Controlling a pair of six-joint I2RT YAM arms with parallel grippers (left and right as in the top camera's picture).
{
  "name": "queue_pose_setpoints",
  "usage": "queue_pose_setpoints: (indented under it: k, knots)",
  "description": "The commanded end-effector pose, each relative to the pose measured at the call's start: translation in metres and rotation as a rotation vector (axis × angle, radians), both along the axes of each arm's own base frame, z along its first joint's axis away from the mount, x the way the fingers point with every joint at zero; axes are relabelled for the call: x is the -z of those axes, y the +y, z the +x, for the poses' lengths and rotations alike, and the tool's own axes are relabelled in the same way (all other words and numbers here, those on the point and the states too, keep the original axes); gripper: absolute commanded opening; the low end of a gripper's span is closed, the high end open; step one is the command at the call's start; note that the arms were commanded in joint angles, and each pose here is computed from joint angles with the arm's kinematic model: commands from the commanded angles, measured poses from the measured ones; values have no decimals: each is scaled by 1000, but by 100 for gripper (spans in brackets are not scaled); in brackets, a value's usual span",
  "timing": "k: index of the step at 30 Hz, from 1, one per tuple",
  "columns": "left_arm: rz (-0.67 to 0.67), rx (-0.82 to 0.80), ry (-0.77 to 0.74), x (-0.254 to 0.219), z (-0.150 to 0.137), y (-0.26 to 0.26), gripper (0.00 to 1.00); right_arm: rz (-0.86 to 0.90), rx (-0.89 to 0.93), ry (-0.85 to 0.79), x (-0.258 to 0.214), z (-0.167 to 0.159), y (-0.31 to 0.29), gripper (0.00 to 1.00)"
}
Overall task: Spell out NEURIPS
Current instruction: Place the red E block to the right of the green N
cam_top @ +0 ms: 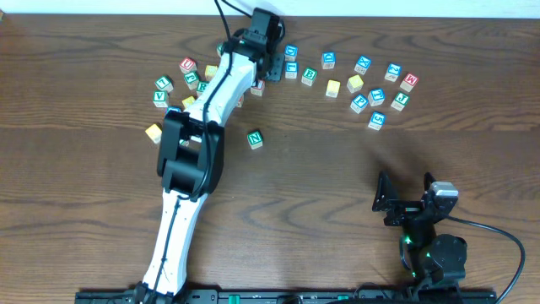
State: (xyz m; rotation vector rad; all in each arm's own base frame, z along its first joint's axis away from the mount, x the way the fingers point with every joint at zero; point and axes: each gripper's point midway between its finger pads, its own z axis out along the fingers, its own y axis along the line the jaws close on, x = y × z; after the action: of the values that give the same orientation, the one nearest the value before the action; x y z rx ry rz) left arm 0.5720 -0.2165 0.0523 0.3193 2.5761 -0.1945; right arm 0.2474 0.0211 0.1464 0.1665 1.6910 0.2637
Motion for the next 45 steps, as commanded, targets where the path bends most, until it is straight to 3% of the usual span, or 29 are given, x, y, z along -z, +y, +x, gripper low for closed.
queue_pose_setpoints:
  k: [1,8,16,20,23,33,39,45]
  knots:
    - [-14,-9,-60,-57,-6,2,27,-5,14,2,1,0,-3,99]
    - [-15,-65,63,-82,-50,8,27,-5,14,2,1,0,-3,99]
    - [59,-111,326,-61,-125,-3,26,-5,14,2,1,0,-3,99]
    - [86,-81,361,-58,-141,-13,26,-5,14,2,1,0,-3,99]
    - [93,-82,381,-53,-151,-20,26,-5,14,2,1,0,-3,99]
    - [50,-330,471,-8,-167,-20,20,-5,14,2,1,0,-3,99]
    - [29,-394,431,12,-159,-19,20,-5,14,2,1,0,-3,99]
    - [109,-564,369,28,-157,9,20,-5,14,2,1,0,-3,99]
